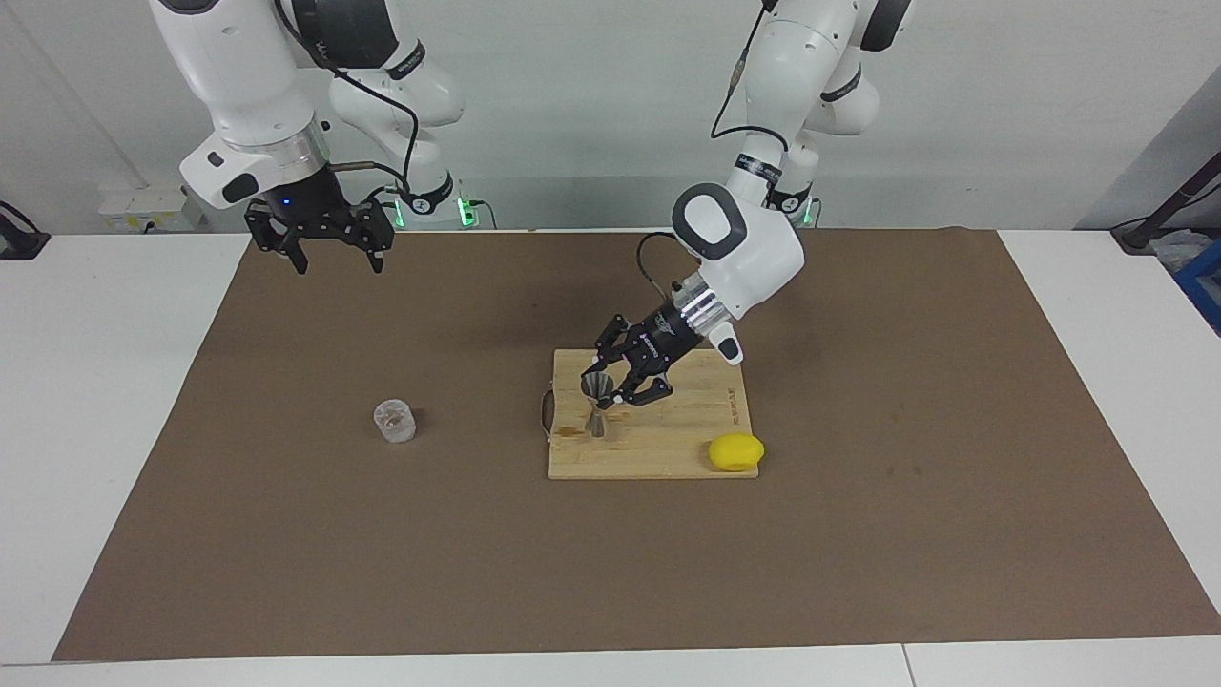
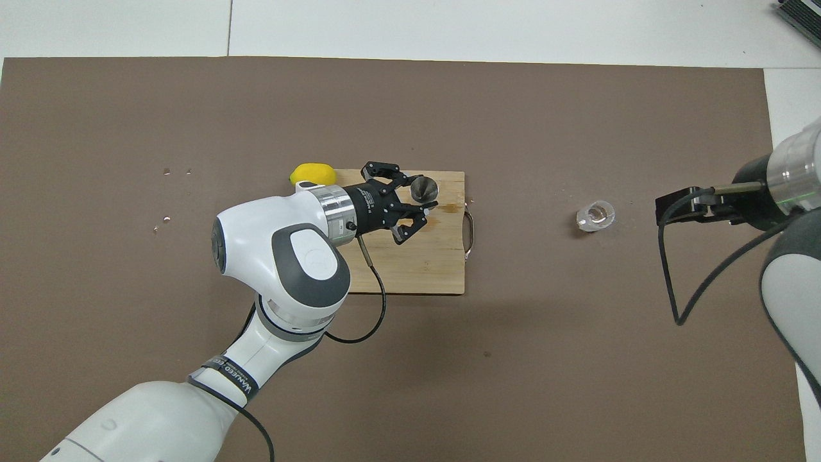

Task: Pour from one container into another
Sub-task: 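Carry the metal cup with the left gripper onto the wooden board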

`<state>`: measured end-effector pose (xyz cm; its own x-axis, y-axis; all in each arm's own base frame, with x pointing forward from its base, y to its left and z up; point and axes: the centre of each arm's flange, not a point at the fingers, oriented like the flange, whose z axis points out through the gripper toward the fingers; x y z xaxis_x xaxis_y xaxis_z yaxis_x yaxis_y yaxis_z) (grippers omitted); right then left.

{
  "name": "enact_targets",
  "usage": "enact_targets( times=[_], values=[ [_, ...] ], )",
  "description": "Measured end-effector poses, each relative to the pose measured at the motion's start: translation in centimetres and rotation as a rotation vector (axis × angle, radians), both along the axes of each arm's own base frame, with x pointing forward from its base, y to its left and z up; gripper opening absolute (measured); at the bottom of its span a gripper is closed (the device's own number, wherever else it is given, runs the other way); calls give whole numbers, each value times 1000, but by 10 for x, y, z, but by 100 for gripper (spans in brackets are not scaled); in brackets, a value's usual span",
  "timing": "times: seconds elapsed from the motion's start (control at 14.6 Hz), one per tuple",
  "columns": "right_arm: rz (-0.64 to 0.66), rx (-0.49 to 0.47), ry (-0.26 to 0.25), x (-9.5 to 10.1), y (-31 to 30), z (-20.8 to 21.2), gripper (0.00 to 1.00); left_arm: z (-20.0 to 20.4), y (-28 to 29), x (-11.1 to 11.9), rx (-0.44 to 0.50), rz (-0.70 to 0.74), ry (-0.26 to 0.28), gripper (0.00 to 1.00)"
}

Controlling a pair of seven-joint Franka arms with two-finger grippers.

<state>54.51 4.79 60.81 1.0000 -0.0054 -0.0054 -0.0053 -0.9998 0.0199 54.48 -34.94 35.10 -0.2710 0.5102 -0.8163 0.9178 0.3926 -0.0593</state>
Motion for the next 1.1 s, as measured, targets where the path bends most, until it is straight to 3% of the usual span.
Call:
enact_targets(
  times=[0.55, 0.62, 0.89, 1.1],
  values=[
    [7, 1, -19, 2, 4, 2, 95, -9, 1, 1, 11, 8, 9, 50],
    [8, 2, -30, 4, 4, 2, 95, -9, 2, 1, 11, 9, 9, 55],
    [1, 8, -79, 13, 5, 1, 96, -7, 2, 3, 11, 13, 3, 99],
    [-140, 19, -96, 24, 1, -3, 96, 14, 9, 8, -13, 18, -17, 100]
  ],
)
